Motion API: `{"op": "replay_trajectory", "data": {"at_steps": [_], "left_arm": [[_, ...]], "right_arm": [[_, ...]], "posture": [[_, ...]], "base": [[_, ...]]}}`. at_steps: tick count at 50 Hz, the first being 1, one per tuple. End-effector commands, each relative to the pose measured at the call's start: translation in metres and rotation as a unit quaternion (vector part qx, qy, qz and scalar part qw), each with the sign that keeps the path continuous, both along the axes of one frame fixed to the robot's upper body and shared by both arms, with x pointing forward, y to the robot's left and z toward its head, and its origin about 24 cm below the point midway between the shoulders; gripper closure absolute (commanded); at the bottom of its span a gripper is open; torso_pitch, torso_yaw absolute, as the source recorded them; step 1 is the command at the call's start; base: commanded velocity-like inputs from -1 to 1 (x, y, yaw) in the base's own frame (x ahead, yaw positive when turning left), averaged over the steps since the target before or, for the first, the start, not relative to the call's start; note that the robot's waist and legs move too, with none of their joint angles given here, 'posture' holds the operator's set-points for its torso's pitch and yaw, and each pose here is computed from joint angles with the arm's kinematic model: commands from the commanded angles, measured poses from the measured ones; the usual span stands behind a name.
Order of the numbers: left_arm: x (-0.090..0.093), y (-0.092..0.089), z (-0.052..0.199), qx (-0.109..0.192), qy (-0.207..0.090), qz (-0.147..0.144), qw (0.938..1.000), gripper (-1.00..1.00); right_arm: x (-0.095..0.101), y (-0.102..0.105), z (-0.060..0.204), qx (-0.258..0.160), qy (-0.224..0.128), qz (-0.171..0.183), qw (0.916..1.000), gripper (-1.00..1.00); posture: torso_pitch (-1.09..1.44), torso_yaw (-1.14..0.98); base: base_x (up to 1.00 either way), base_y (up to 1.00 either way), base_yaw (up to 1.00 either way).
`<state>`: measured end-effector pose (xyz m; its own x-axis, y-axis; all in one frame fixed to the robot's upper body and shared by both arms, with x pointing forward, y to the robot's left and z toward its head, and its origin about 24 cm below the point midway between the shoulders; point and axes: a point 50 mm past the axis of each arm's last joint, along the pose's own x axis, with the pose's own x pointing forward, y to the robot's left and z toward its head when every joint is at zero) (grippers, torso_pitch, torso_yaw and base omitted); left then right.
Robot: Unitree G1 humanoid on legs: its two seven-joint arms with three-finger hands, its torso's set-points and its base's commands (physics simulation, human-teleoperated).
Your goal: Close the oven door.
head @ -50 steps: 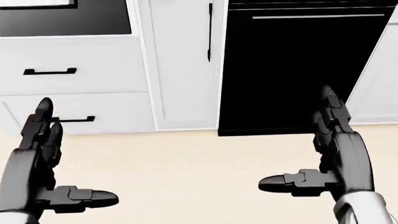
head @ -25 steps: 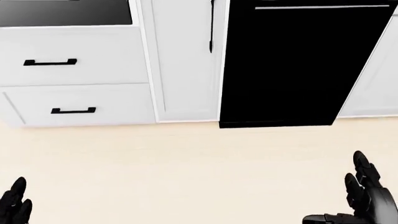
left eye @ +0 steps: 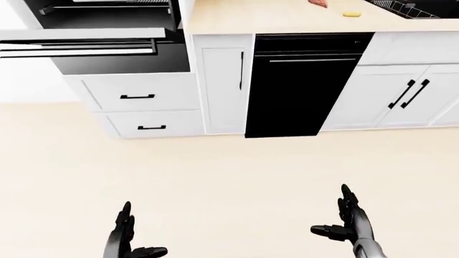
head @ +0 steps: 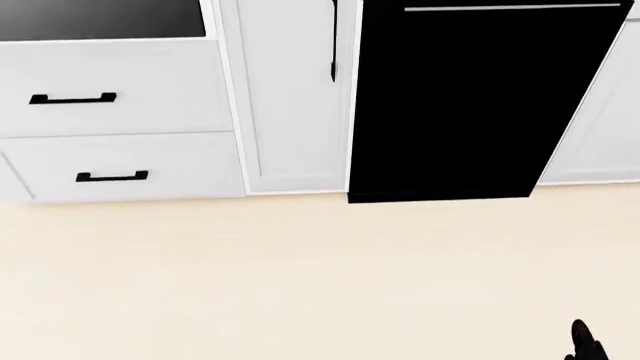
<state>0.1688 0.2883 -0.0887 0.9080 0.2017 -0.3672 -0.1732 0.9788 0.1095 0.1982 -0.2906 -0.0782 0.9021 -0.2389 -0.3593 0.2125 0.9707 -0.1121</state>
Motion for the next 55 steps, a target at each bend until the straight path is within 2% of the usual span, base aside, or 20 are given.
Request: {"op": "replay_trajectory", "data": {"at_steps": [1,8,11,55], "left_arm": [[0.007,0.003,0.007,0.011,-0.022,0.001,0.9997,-1.00],[-0.012,-0.001,-0.005,0.004,0.008,0.016,0.9998,-1.00],[-0.015,-0.005,-0.008,0.003,0.016,0.010,0.9998,-1.00],[-0.015,-0.003,-0.008,-0.003,0.016,0.013,0.9998,-1.00]], "right_arm": [[0.005,-0.004,0.008,-0.017,-0.026,-0.001,0.9995,-1.00],[-0.011,-0.004,-0.002,-0.018,-0.002,-0.011,0.9998,-1.00],[-0.015,-0.003,-0.005,-0.018,0.008,-0.017,0.9997,-1.00],[-0.018,-0.002,-0.007,-0.020,0.014,-0.021,0.9995,-1.00]], "posture": [[0.00,0.00],[0.00,0.00],[0.00,0.00],[0.00,0.00]], "base": [[0.00,0.00,0.00],[0.00,0.00,0.00],[0.00,0.03,0.00],[0.00,0.09,0.00]]}}
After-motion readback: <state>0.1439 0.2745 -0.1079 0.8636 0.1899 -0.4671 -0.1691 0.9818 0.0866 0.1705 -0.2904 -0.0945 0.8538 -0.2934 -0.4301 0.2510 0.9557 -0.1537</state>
